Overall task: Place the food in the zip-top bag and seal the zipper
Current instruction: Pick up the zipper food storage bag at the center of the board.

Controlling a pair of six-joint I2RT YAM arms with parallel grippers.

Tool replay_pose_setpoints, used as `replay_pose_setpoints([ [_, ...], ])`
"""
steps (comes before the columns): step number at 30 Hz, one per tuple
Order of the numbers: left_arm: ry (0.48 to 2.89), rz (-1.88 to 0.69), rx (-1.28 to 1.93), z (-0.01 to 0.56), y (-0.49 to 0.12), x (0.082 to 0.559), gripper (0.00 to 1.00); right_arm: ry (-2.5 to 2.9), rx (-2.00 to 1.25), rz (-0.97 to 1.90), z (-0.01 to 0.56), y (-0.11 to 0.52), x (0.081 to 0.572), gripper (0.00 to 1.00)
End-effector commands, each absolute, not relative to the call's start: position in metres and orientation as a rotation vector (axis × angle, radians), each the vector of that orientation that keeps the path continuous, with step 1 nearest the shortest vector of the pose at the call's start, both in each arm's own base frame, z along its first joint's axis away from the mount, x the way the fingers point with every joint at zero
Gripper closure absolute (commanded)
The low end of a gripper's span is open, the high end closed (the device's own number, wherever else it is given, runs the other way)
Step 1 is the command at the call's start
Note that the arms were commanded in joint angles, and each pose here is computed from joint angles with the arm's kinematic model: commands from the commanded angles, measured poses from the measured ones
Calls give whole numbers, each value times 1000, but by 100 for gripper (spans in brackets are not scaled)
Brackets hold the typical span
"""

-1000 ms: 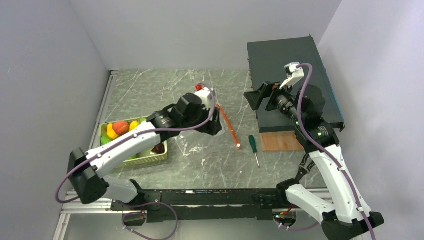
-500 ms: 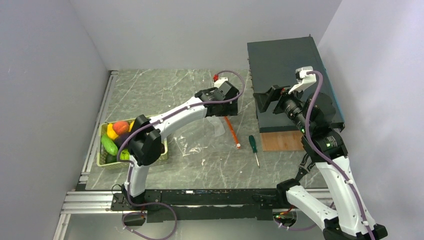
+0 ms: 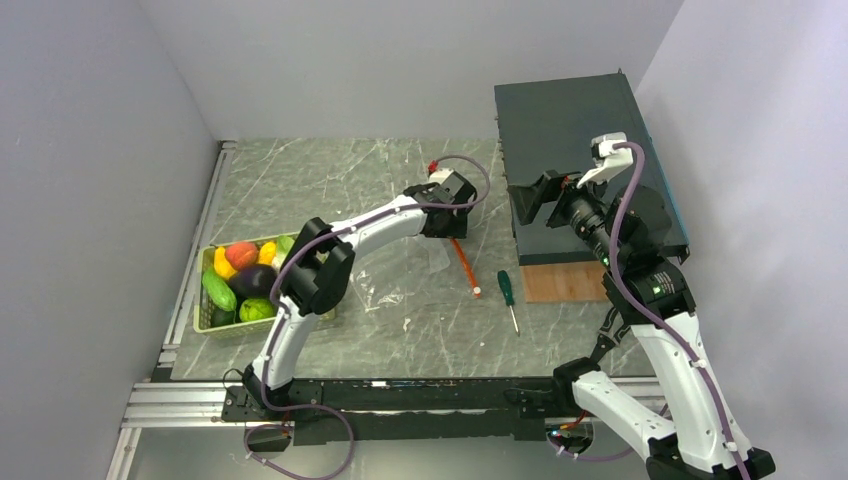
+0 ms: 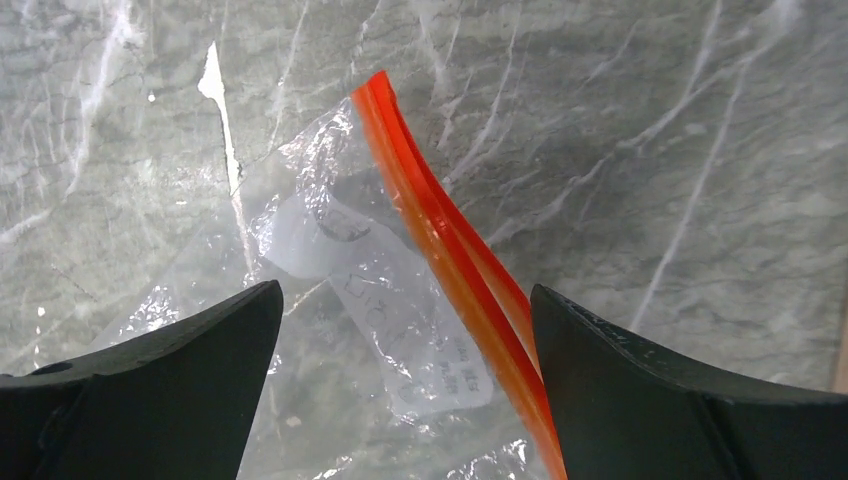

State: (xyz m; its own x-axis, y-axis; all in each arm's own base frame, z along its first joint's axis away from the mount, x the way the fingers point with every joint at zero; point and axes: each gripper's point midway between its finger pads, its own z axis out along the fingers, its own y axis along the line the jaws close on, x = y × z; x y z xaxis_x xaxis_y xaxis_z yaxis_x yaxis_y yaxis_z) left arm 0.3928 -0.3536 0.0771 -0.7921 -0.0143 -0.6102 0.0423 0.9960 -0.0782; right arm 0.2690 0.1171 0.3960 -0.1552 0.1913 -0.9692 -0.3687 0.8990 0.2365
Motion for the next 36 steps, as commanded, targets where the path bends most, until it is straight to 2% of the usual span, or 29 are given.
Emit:
replay_pose_setpoints([
  [1, 2431, -86, 129, 76, -361, 406, 0, 1613, -135, 467, 408, 113, 270, 0],
  [4, 2466, -58, 186, 62, -359, 402, 7, 1620, -136, 469, 406, 114, 271, 0],
  [6, 2488, -54, 198, 58, -356, 398, 19, 1625, -137, 469, 405, 114, 272, 0],
  [8, 2492, -60, 206, 62, -353, 395, 38, 1628, -135, 470, 403, 115, 272, 0],
  [12, 2460, -139, 234, 88, -348, 388, 84, 1635, -137, 479, 401, 116, 274, 0],
  [14, 2443, -185, 236, 106, -344, 385, 100, 1644, -137, 487, 400, 118, 275, 0],
  [24, 2254, -639, 437, 214, -332, 350, 100, 1607, -102, 592, 399, 131, 278, 0],
  [29, 2118, -820, 516, 257, -314, 330, 100, 1679, 39, 549, 385, 119, 290, 0],
  [36, 1955, -804, 552, 282, -270, 326, 100, 1800, -26, 752, 373, 166, 304, 1],
])
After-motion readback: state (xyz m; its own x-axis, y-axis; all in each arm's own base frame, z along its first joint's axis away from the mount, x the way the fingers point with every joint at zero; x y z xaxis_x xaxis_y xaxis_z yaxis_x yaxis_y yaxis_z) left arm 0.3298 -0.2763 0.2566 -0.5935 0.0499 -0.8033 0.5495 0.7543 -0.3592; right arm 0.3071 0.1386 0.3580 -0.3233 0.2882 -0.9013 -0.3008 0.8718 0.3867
